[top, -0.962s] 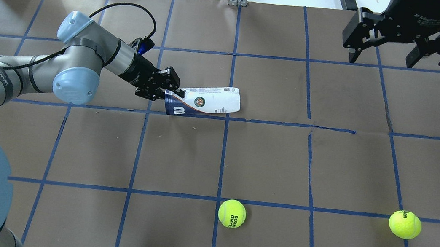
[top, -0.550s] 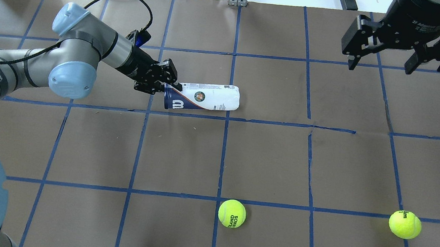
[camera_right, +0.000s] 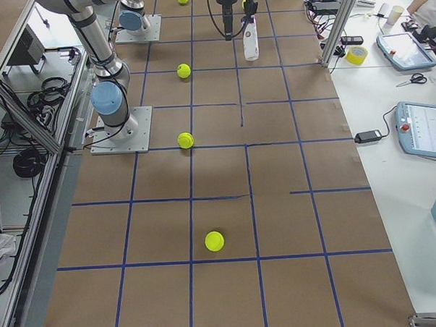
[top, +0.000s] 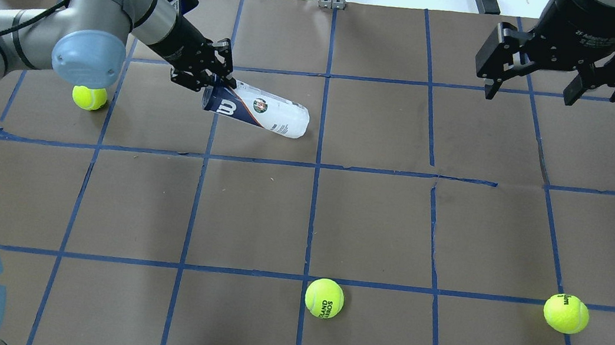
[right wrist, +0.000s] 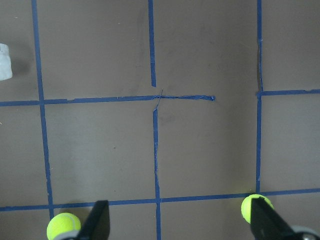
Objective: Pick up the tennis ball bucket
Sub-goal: 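Tilt the can upright with the left gripper, lid end up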
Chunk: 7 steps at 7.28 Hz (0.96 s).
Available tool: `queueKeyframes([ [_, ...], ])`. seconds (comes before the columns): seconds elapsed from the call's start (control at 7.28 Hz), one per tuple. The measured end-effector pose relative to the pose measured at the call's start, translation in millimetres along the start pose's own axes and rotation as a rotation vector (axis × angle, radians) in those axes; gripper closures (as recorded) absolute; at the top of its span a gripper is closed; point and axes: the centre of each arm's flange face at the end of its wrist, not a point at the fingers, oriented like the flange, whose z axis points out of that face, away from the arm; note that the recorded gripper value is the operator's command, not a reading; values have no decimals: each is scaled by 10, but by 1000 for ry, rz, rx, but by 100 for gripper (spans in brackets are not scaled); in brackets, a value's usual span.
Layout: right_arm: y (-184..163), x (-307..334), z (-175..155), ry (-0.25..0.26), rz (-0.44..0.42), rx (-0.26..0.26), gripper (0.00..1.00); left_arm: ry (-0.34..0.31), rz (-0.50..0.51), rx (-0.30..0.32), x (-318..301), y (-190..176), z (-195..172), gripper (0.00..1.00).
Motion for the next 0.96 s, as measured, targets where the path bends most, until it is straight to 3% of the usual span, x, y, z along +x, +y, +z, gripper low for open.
queueKeyframes([
  [0.55,-7,2,1,1,0,2,0,-248,41,129,592,-11,-480,100],
  [0.96,0,-8,-16,-2,0,7,0,-346,130,157,953,95,-329,100],
])
